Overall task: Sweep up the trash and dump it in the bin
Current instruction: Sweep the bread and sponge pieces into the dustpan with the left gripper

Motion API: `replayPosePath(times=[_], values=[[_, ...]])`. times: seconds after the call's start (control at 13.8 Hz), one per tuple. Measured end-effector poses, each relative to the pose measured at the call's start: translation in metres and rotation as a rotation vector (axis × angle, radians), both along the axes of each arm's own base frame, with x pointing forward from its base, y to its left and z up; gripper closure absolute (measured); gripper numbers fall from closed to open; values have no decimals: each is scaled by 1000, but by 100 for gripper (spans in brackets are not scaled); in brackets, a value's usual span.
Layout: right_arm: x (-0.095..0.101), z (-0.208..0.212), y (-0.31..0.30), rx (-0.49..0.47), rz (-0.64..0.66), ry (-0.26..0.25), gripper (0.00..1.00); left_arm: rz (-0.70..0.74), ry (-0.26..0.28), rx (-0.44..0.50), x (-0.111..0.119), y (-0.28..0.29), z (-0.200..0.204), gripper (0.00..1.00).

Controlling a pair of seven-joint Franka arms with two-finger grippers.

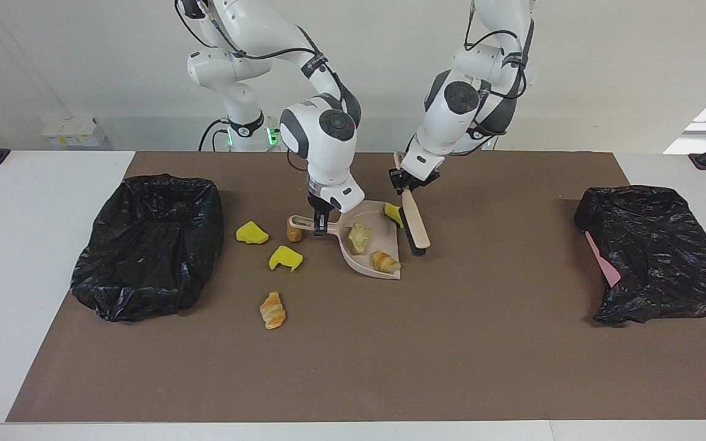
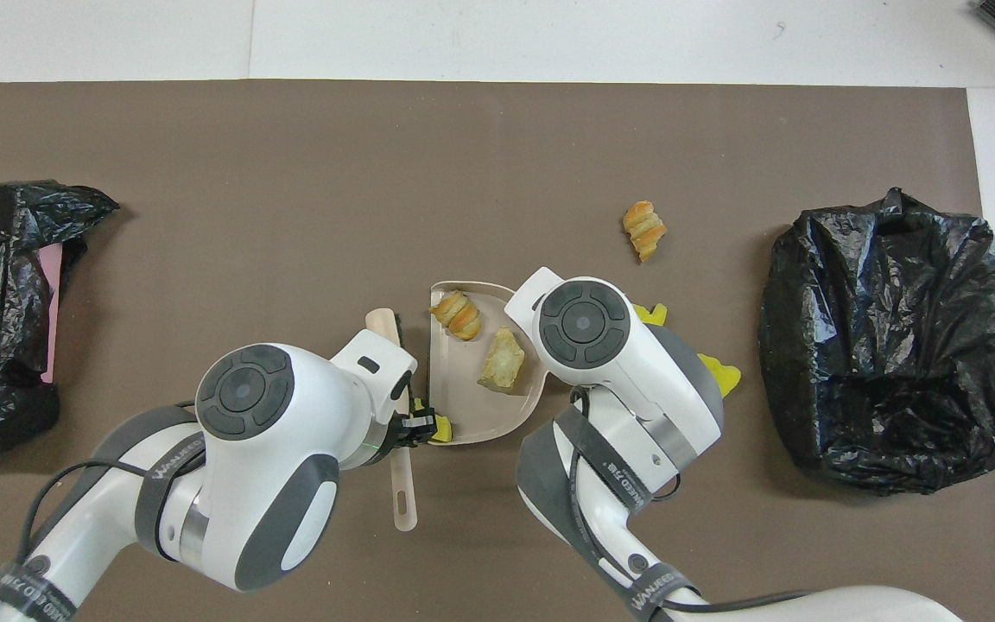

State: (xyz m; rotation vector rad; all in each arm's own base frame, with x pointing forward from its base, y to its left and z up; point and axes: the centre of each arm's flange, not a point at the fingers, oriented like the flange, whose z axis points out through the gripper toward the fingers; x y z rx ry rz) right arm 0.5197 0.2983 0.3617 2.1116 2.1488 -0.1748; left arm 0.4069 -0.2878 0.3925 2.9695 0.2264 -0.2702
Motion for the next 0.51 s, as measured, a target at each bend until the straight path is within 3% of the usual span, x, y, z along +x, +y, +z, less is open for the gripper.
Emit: replayPosePath(times=[0.29,0.51], values=[[4,1,-1,-2,98,-19,68,-5,33,35,-32,17,-25,74],[3,0,-1,-3,114,-16,68,-43,1,0,-53,-14,-35,74]])
